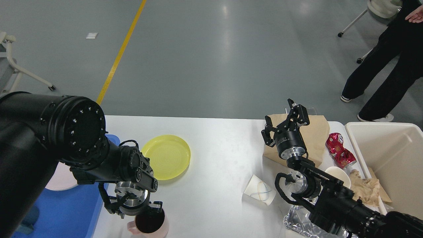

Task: Tidy desktop
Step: 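Lower the left gripper onto the pink mug and close on it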

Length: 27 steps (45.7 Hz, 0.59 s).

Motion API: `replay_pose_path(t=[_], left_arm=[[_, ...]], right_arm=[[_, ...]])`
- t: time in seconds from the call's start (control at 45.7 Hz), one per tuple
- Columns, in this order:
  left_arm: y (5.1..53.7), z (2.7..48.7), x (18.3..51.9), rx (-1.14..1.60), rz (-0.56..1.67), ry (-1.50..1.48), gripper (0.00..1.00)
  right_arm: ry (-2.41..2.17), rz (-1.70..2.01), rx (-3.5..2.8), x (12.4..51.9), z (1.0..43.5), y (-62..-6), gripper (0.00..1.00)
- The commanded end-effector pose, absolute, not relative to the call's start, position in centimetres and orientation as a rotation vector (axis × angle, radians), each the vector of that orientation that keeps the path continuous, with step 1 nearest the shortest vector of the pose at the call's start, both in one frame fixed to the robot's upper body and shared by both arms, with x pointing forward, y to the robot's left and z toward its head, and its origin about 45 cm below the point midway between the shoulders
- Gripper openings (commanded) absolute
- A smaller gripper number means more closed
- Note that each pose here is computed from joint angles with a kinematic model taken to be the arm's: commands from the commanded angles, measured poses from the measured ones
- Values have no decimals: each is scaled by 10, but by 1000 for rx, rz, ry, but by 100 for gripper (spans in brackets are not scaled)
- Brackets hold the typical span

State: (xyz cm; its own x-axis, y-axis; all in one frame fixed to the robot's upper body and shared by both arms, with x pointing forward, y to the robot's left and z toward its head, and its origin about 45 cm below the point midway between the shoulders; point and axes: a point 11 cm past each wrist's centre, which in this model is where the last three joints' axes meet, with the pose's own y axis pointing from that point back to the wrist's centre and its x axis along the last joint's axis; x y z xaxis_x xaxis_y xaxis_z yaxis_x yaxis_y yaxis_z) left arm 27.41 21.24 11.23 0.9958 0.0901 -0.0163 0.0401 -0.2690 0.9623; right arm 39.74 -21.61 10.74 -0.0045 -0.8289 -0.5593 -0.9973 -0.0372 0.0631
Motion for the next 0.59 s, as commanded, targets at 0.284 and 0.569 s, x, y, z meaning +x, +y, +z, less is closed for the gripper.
replay_pose_path(t=[0.284, 0.569], left_arm=[[213, 108, 270, 1835, 35, 100, 0], [215, 111, 278, 1854, 8, 3, 0]], right_arm=[[1891, 655, -1925, 397, 107, -216, 100], [1891, 655, -1925, 397, 107, -216, 100]])
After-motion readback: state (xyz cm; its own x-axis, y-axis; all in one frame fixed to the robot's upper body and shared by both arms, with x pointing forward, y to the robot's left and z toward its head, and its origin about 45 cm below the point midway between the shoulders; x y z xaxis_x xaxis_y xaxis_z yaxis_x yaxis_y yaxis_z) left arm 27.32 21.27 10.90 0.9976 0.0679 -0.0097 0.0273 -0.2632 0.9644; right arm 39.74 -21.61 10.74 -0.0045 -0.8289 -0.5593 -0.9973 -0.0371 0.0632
